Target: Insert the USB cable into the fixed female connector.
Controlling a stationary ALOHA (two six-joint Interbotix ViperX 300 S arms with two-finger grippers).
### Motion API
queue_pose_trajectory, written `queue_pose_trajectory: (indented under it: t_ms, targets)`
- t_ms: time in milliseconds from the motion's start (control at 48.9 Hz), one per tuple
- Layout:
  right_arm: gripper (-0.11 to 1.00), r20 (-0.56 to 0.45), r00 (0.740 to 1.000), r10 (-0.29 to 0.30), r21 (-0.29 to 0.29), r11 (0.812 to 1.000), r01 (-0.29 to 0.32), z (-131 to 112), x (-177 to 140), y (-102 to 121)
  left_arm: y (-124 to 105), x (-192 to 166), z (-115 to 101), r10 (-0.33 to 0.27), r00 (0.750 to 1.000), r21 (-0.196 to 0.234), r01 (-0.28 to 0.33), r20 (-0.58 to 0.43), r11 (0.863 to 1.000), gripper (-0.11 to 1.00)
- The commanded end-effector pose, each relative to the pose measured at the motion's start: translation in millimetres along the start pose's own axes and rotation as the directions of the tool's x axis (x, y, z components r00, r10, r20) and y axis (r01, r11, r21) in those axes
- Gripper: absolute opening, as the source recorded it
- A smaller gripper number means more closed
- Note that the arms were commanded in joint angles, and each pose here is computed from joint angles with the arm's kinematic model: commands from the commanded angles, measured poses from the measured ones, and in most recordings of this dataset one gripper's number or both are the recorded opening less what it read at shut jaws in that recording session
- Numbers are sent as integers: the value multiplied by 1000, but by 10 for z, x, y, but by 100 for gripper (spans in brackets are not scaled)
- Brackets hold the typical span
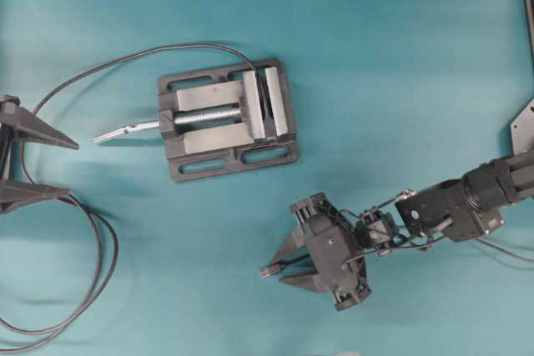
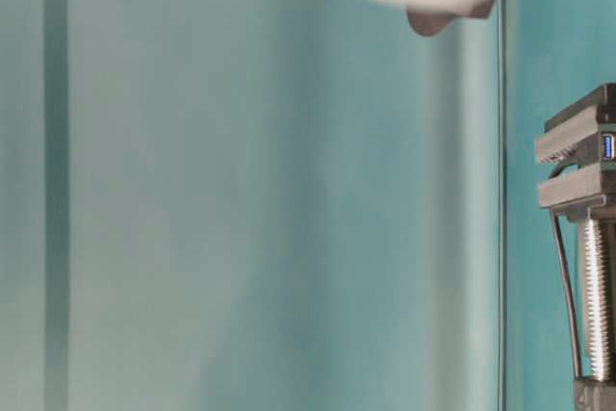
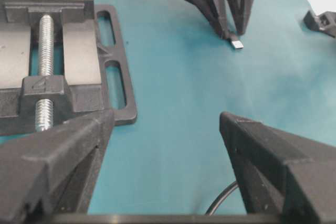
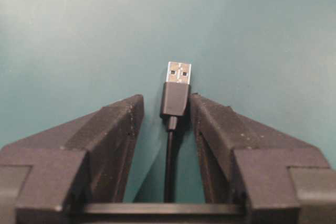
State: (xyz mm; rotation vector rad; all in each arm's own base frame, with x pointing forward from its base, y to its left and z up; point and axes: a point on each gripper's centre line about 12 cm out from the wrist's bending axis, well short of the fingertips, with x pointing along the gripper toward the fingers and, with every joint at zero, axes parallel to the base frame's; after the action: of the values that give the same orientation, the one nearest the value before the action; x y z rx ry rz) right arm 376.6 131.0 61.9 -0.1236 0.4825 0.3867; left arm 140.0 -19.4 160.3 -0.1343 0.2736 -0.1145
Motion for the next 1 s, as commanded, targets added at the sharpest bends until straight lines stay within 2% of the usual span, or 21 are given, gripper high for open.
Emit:
queue_pose_trajectory:
  t_ms: [0,184,511,797,981]
  targets:
    - [43,11,1000,-2,-1,1000,2,56,-9,-5,-6,9,42,-1,1000,-9,1,9,1000,95]
    - [21,2,1000,-2,-2,1000,2,31,-38,-2,-7,9,42,-1,1000,-8,1,9,1000,95]
    - [21,-8,1000,-21,9,1000,21,19,-45,-87,16,-4,-92,4,1000,-12,-4,-17,1000,95]
    - [21,19,995,-94,54,994,93,117,-140,-369,21,-9,-111,4,1000,-15,-4,-6,1000,95]
    - [21,16,992,-121,82,989,120,142,-131,-355,21,-9,-111,4,1000,-15,-4,-6,1000,95]
